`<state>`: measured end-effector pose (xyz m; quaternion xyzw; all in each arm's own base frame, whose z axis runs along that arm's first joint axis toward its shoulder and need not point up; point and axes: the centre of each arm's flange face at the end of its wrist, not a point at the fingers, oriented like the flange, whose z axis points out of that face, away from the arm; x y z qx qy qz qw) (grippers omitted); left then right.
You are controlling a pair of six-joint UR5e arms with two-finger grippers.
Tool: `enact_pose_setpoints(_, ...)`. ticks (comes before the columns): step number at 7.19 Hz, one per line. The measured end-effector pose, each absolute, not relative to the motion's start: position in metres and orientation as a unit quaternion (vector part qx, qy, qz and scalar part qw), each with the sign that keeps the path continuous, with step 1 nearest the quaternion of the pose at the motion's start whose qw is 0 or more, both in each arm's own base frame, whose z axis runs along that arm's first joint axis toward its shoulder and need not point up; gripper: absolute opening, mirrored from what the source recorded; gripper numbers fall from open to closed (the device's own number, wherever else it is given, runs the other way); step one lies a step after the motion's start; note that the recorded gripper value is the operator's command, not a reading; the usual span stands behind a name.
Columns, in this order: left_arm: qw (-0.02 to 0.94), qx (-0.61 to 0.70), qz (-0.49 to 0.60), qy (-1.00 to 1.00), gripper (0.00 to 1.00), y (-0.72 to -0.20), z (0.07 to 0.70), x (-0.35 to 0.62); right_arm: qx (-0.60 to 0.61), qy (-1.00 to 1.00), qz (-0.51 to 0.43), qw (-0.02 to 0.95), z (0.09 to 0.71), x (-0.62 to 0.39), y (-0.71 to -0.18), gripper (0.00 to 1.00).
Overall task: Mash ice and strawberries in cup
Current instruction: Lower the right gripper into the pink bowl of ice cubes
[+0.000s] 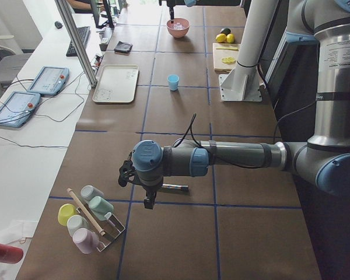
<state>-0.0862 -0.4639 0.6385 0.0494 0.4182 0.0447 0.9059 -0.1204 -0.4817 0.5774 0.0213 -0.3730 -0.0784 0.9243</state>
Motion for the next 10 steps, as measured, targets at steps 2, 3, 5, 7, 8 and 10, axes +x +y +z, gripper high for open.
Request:
enact_pose_setpoints(2, 0.906, 0.049, 0.045, 0.418, 1.00, -0.464, 0.639, -0.086, 0.015, -0.370, -0.083, 0.925, 0.583, -0.126, -0.479, 0.75)
enact_pose_setpoints(3, 0.906, 0.049, 0.045, 0.418, 1.00, -0.464, 0.639, -0.086, 0.013, -0.367, -0.084, 0.926, 0.586, -0.127, -0.479, 0.74)
enact_pose_setpoints(5, 0.906, 0.050, 0.045, 0.418, 1.00, -0.464, 0.638, -0.086, 0.013, -0.357, -0.090, 0.930, 0.590, -0.134, -0.478, 0.74)
enact_pose_setpoints(7, 0.906, 0.050, 0.045, 0.418, 1.00, -0.464, 0.638, -0.086, 0.012, -0.353, -0.093, 0.931, 0.592, -0.136, -0.476, 0.73)
enact_pose_setpoints(8, 0.906, 0.050, 0.045, 0.418, 1.00, -0.464, 0.638, -0.086, 0.011, -0.352, -0.093, 0.931, 0.593, -0.136, -0.475, 0.72)
enact_pose_setpoints(10, 0.906, 0.050, 0.045, 0.418, 1.00, -0.465, 0.638, -0.086, 0.010, -0.353, -0.094, 0.931, 0.594, -0.137, -0.474, 0.72)
